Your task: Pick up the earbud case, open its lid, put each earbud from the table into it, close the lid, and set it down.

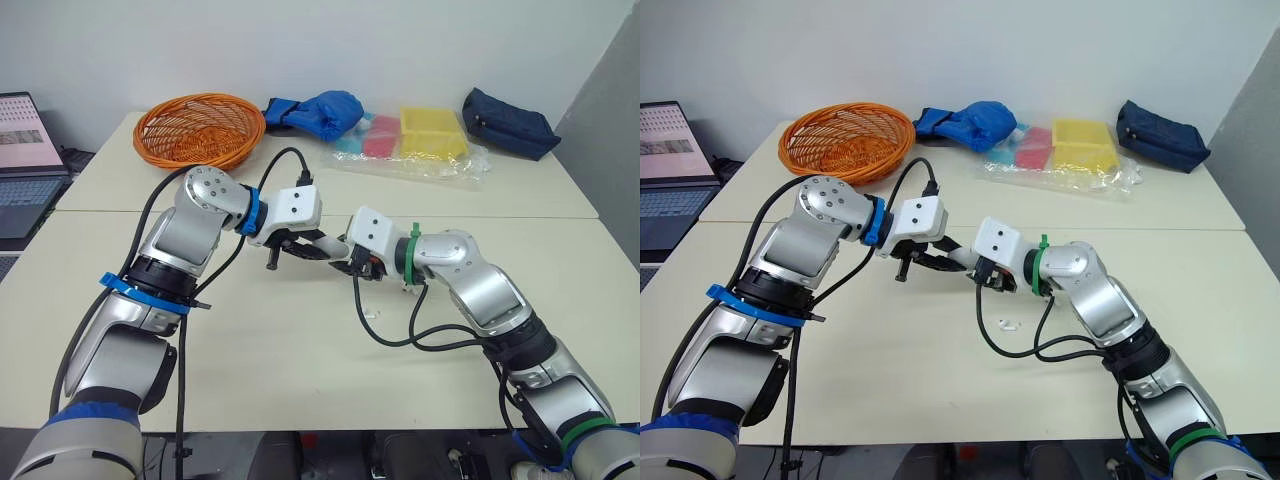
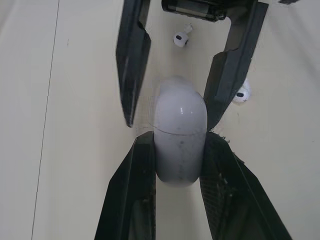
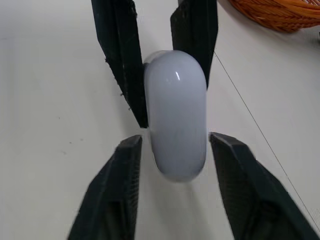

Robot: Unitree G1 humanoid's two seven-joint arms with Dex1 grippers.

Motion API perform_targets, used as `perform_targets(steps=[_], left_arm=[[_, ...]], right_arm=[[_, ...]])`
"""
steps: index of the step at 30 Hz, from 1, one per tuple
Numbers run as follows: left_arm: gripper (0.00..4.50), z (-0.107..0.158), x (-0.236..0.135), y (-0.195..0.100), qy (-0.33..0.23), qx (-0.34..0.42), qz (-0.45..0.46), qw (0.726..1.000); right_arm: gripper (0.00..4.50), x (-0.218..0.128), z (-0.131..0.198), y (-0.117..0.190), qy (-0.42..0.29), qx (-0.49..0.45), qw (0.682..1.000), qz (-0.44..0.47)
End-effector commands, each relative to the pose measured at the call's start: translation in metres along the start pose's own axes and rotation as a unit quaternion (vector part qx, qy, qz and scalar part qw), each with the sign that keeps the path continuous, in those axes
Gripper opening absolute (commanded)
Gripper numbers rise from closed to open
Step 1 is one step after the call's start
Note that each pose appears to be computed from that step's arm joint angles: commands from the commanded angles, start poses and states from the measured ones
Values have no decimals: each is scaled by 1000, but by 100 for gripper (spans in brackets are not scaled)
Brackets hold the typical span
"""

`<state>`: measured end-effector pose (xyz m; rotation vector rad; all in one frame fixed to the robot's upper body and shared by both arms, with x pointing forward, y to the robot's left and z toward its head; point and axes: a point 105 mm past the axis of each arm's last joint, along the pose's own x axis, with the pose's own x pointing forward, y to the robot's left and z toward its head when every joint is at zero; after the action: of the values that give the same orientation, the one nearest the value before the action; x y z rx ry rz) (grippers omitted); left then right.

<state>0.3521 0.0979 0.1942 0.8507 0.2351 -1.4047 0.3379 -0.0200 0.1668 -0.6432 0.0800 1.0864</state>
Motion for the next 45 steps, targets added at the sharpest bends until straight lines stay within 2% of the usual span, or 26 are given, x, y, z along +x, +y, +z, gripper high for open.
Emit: perform_targets(steps=[1, 3, 4, 7, 11, 14, 21, 30, 38, 44, 45], left_arm=[[80, 0, -8, 0, -51, -69, 8, 996], [80, -1, -10, -7, -108, -135, -3, 985], [80, 1, -11, -10, -133, -160, -10, 978], [80, 1, -14, -21, -208, -231, -16, 950], [80, -10, -7, -35, -195, -228, -5, 954], [80, 0, -4, -36, -216, -242, -1, 946], [80, 6, -1, -37, -216, -243, 2, 946], [80, 9, -2, -39, -215, -241, 0, 946], [80, 8, -2, -39, -215, -242, -2, 946], [80, 5, -1, -36, -220, -241, 12, 945], [80, 4, -1, -31, -229, -234, 36, 944]], right_arm=[[349, -19, 17, -2, -42, 16, 999, 5], [422, -32, 22, -4, -58, 28, 998, 10], [445, -37, 25, -5, -67, 34, 997, 12], [445, -51, 35, -6, -102, 33, 994, 18], [445, -54, 36, -1, -113, 21, 993, 25], [445, -53, 40, -1, -114, 34, 992, 28], [445, -48, 34, -8, -89, 33, 995, 21], [445, -46, 27, -28, -78, 49, 995, -37], [445, -53, 34, -44, -94, 58, 991, -72], [445, -64, 37, -38, -99, 82, 991, -31], [445, -70, 40, -37, -112, 113, 987, -14]])
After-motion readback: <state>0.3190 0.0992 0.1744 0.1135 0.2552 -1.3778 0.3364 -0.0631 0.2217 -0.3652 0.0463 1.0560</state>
